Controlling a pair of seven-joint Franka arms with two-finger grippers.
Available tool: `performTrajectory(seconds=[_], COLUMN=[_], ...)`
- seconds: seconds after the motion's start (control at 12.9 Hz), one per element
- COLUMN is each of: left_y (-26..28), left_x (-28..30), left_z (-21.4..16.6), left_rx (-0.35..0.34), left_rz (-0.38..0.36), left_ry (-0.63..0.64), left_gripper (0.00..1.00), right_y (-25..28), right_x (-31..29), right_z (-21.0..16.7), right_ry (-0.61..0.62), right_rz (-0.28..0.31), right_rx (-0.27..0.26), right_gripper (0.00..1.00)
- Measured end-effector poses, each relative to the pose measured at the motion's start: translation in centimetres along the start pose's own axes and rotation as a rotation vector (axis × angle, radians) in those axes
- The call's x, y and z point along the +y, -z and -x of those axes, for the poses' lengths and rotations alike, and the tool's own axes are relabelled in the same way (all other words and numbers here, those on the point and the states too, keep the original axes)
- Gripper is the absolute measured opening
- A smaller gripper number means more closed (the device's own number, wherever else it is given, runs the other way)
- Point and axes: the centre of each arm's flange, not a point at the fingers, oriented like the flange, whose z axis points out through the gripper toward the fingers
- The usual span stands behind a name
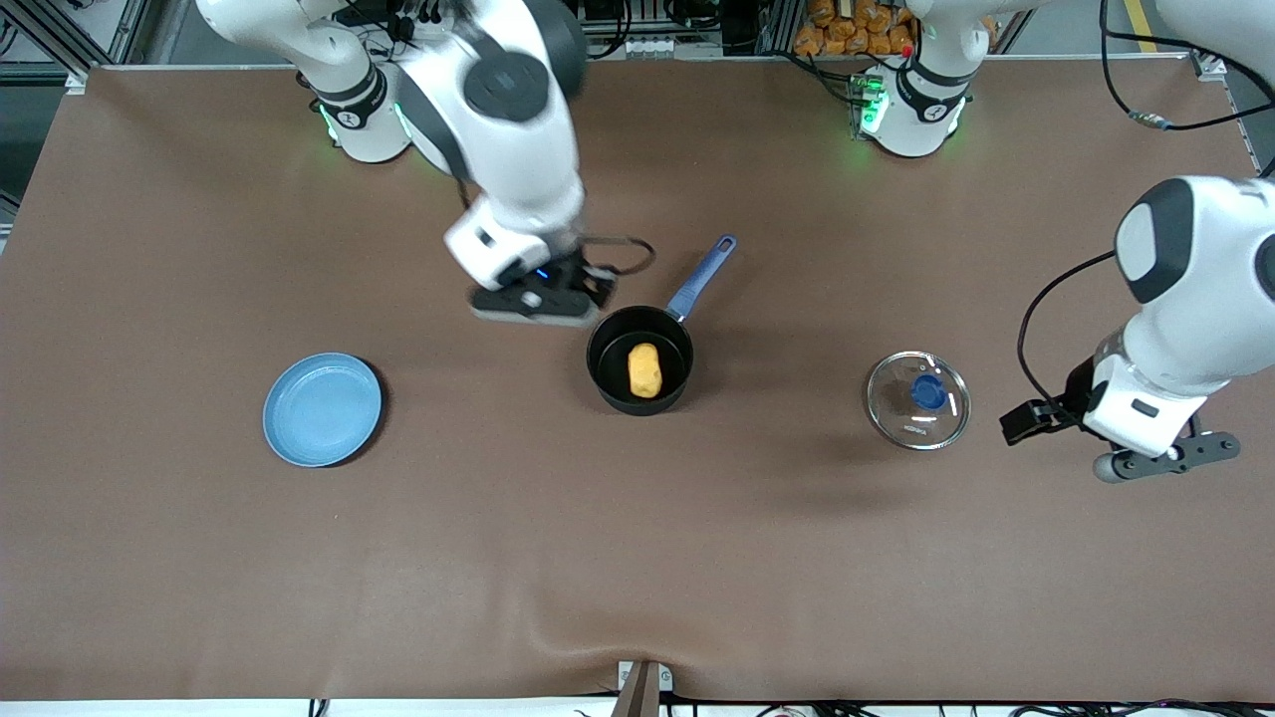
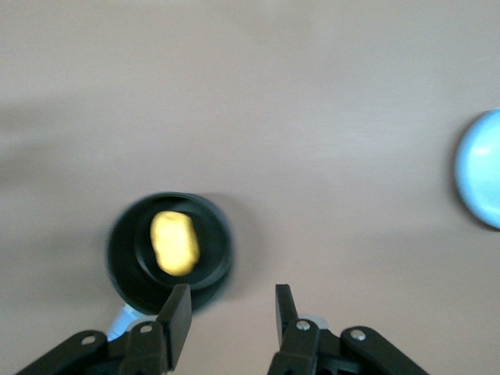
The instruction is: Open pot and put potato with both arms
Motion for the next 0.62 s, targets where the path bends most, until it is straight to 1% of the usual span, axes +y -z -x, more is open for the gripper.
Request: performTrajectory(seconds=[0.15, 0.23, 0.31, 0.39, 0.46, 0.62], left_y=[3.4, 5.2, 7.2, 8.9, 10.4, 12.6], left_x=[0.0, 0.0, 0.0, 0.0, 0.2, 0.6], left_z=[0.6, 1.1, 1.7, 2.3, 3.0, 3.9], left_rx=[-0.002, -0.001, -0.001, -0.016, -0.031, -0.031], left_rz=[-0.012, -0.019, -0.026, -0.036, -0.045, -0.05], left_ry=[-0.001, -0.002, -0.003, -0.004, -0.008, -0.016], left_gripper=[1.0, 1.0, 1.0, 1.0, 1.0, 1.0], right_y=[5.4, 7.3, 8.7, 9.7, 10.5, 11.8], right_x=[5.3, 7.8, 10.4, 12.9, 15.6, 20.9], right_z=[-0.6, -0.8, -1.1, -1.6, -2.2, -3.2], right_ry=[0.048, 0.069, 0.096, 0.128, 0.161, 0.214], right_rz=[0.039, 0.057, 0.075, 0.087, 0.093, 0.098], right_rx=[-0.024, -0.041, -0.064, -0.083, -0.099, -0.127], right_gripper=[0.5, 0.49, 0.48, 0.48, 0.48, 0.48])
